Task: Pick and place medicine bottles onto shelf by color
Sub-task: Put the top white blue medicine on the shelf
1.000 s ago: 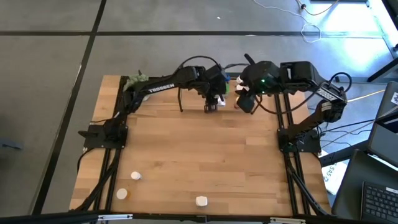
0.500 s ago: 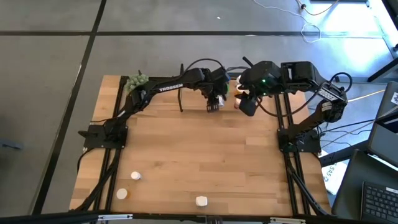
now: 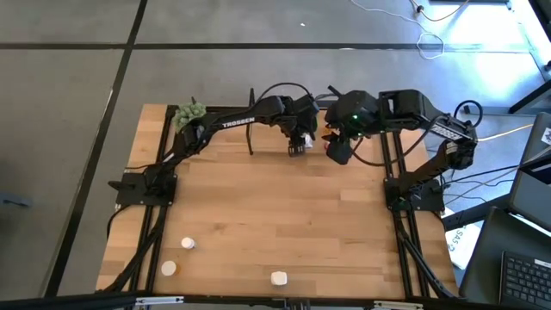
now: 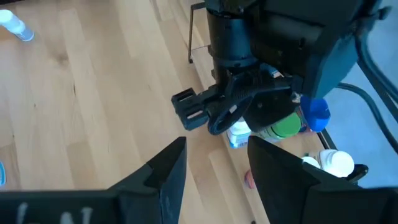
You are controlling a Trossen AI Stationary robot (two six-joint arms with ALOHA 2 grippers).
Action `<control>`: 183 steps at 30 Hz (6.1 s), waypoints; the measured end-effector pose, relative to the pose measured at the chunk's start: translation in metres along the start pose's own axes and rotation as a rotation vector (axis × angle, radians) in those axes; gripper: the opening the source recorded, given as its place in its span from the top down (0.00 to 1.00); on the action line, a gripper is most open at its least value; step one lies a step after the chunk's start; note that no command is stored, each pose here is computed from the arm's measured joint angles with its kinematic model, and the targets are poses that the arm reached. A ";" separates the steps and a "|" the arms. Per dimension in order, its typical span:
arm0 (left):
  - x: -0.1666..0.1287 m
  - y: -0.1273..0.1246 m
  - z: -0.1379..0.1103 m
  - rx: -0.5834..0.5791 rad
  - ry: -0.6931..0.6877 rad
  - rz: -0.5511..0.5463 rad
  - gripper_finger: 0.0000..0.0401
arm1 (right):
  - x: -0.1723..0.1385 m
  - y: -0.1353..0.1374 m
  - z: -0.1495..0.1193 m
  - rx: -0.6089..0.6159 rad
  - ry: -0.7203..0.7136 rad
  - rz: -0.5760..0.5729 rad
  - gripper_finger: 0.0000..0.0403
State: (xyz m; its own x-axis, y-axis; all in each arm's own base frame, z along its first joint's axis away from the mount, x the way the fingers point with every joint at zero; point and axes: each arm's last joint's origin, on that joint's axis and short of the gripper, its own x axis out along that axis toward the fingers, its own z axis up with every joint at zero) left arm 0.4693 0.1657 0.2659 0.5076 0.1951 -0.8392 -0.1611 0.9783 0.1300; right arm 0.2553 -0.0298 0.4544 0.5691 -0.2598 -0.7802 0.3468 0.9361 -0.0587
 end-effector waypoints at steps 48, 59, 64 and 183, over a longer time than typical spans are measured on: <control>0.000 0.008 -0.004 -0.014 0.015 -0.022 0.56 | 0.048 0.003 -0.022 -0.026 0.146 -0.092 0.57; -0.001 0.008 -0.004 -0.019 0.019 -0.023 0.56 | 0.048 0.003 -0.022 -0.026 0.147 -0.092 0.57; -0.001 0.009 -0.005 -0.017 0.028 -0.024 0.56 | 0.048 0.003 -0.022 -0.026 0.147 -0.092 0.57; 0.003 0.052 -0.045 0.195 0.190 -0.076 0.98 | 0.049 0.004 -0.016 -0.012 0.082 -0.080 0.57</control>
State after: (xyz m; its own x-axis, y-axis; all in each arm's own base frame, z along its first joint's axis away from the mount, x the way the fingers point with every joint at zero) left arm 0.4247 0.2141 0.2465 0.3413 0.1226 -0.9319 0.0460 0.9881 0.1468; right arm 0.2729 -0.0349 0.4056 0.4769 -0.3144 -0.8208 0.3800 0.9158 -0.1300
